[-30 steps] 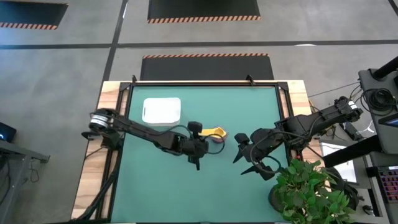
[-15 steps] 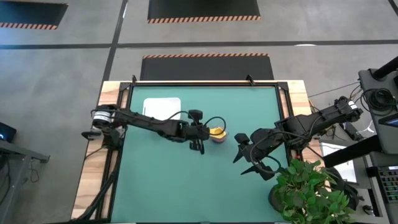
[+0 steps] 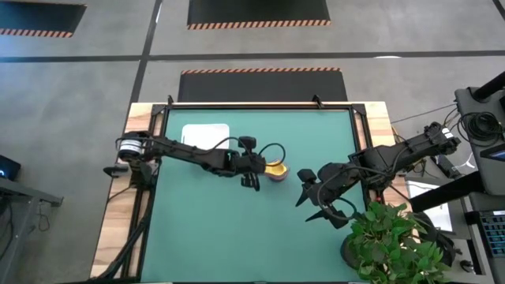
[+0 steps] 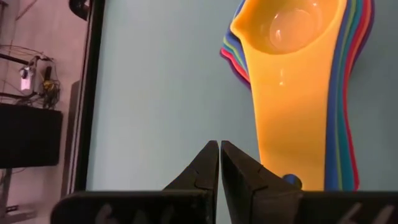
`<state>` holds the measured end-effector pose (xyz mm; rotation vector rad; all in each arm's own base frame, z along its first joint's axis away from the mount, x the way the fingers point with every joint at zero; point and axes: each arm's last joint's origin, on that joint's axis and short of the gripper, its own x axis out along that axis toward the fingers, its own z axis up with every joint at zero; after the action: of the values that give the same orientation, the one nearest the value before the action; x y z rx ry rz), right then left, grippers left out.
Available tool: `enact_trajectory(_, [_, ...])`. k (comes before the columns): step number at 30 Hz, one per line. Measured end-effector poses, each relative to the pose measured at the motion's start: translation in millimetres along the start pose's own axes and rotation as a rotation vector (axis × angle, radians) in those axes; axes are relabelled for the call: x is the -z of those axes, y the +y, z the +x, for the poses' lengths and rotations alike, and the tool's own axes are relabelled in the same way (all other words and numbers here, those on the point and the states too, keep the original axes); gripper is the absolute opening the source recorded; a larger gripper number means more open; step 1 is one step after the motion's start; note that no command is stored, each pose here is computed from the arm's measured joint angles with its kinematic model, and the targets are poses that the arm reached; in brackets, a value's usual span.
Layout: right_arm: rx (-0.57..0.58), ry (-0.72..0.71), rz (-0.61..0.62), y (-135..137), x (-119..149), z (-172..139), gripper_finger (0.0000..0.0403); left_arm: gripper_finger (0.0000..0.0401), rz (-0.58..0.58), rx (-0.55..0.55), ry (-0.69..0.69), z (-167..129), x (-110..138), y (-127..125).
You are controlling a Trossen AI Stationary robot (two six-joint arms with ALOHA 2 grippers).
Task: Nest measuring cups in basket
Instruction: Stack the yellow measuring cup on top of the blue measuring cup
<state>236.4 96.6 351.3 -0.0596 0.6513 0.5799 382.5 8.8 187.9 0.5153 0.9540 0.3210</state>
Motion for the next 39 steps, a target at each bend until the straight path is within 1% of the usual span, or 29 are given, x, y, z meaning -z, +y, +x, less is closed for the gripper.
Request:
enact_trajectory(5, [0.0, -0.004, -0.003, 0.0, -0.4, -0.1, 0.0231, 0.0, -0.007, 0.04, -0.023, 0.3, -1.2, -0.4])
enact_trajectory(13, [0.0, -0.004, -0.008, 0.0, -0.4, -0.1, 0.0231, 0.0, -0.012, 0.043, -0.023, 0.7, -1.0, 0.2])
enact_trajectory(16, [0.0, -0.004, -0.009, 0.0, -0.4, 0.0, 0.0231, 0.0, -0.017, 0.061, -0.03, 2.5, 1.2, -0.8])
enact_trajectory(25, [0.001, -0.006, -0.009, 0.0, -0.6, -0.1, 0.0231, 0.0, -0.059, 0.063, -0.033, 5.7, 6.5, -3.9])
enact_trajectory(31, [0.001, -0.011, -0.01, 0.0, -1.0, -0.1, 0.0231, 0.0, -0.073, 0.097, -0.03, 7.7, 8.5, -6.7])
enact_trajectory(39, [0.001, -0.011, -0.01, 0.0, -1.1, 0.0, 0.0231, 0.0, -0.09, 0.096, -0.038, 6.5, 5.8, -6.0])
